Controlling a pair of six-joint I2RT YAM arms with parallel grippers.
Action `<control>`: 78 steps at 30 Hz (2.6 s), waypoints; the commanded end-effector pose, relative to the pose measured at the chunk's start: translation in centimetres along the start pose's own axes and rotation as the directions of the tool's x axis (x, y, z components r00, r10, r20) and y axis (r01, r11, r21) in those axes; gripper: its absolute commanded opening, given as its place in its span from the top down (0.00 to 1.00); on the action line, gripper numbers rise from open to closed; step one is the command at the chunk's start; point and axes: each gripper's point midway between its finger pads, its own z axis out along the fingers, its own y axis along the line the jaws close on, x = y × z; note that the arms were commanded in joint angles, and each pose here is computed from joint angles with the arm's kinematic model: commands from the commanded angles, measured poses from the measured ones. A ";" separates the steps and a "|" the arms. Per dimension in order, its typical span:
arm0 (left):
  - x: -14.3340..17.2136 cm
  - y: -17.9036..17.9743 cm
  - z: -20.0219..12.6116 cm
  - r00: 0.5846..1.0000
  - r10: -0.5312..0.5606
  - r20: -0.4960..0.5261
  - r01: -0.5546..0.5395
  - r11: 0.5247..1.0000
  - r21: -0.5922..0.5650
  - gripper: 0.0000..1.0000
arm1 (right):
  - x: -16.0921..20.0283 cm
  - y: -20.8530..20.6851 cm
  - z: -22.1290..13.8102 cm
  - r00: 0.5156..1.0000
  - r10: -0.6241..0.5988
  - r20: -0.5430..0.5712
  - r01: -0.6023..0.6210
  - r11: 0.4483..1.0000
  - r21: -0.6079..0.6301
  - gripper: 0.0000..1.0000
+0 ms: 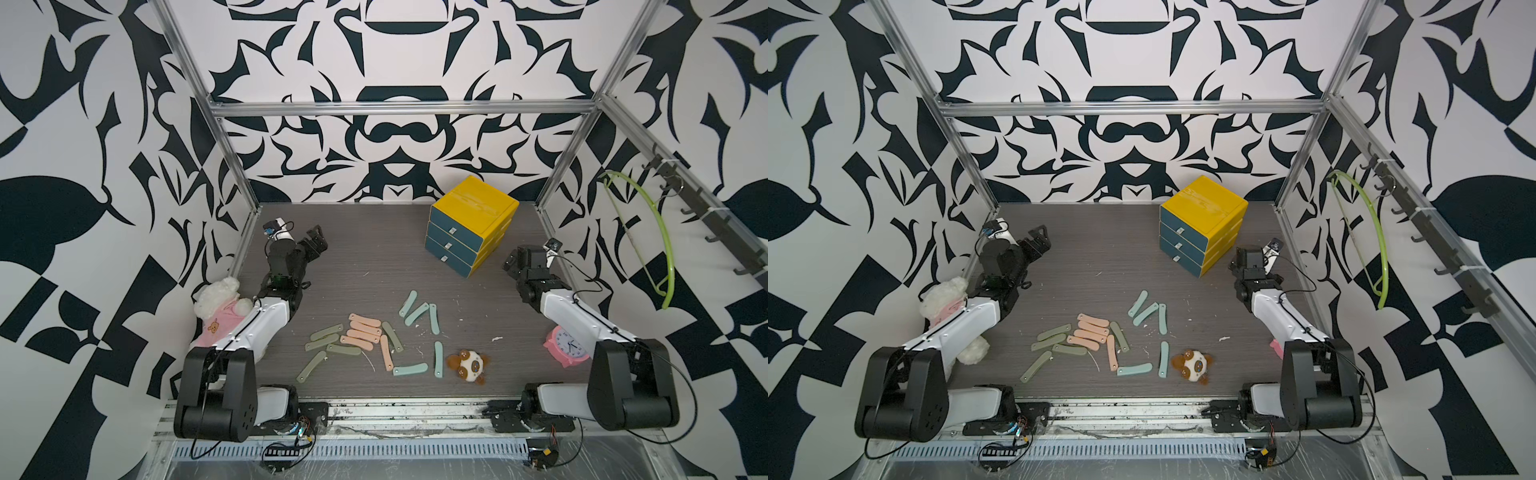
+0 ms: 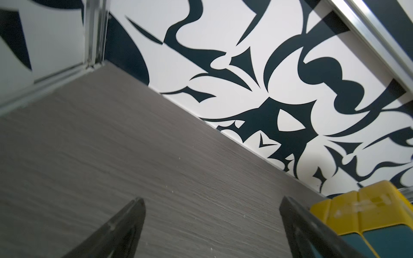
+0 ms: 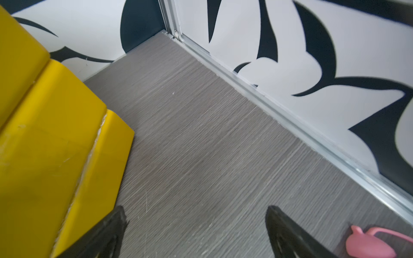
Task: Place the fruit knives into the drawer by color
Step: Move the storage box to the center of the board.
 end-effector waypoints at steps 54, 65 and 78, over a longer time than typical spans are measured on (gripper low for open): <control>19.3 -35.3 9.2 0.656 0.506 -0.561 0.299 0.508 0.808 0.00 | -8.6 14.8 -4.6 0.963 0.014 -0.269 -0.175 0.791 -0.586 0.05; 20.9 -35.5 6.8 0.612 0.555 -0.564 0.345 0.455 0.821 0.07 | -7.1 18.2 -4.0 0.947 -0.074 -0.313 -0.165 0.722 -0.672 0.09; 19.5 -31.5 4.1 0.649 0.527 -0.549 0.220 0.560 0.799 0.11 | -2.4 25.6 -5.7 0.916 -0.229 -0.328 -0.113 0.640 -0.760 0.13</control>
